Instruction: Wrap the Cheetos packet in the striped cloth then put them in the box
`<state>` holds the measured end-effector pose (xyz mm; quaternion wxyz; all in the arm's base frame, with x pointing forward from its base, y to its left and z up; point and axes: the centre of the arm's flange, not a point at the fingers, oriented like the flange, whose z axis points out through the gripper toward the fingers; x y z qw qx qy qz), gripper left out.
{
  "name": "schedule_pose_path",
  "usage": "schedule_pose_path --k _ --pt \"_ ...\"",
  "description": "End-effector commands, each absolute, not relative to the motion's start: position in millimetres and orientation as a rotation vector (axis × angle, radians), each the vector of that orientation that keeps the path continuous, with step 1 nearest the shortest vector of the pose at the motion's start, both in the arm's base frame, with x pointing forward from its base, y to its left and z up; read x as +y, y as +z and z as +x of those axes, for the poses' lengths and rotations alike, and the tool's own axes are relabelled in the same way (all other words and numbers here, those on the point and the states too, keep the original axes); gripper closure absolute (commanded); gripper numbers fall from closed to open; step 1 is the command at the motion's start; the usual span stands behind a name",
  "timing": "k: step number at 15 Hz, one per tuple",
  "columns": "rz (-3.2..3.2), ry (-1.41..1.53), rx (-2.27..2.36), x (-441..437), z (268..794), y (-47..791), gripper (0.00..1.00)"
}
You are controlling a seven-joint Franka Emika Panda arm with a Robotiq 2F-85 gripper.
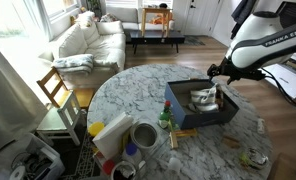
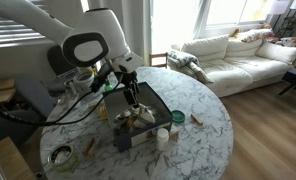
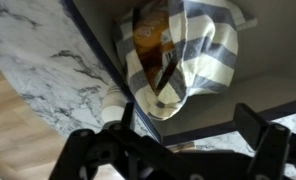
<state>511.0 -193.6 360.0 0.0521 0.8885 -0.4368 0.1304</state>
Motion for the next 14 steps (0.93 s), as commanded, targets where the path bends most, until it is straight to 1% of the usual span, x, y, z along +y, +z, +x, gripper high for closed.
schedule_pose_path --k 1,4,9,14 --pt "2.66 0.187 -1.35 -161.5 482.8 408.7 0.0" --pt "2.63 0.124 -1.382 -151.7 486.2 412.8 0.0" --pt "2.607 0.118 -1.468 -139.1 482.2 416.2 0.0" --pt "2.572 0.192 -1.409 -141.6 475.7 443.5 0.0"
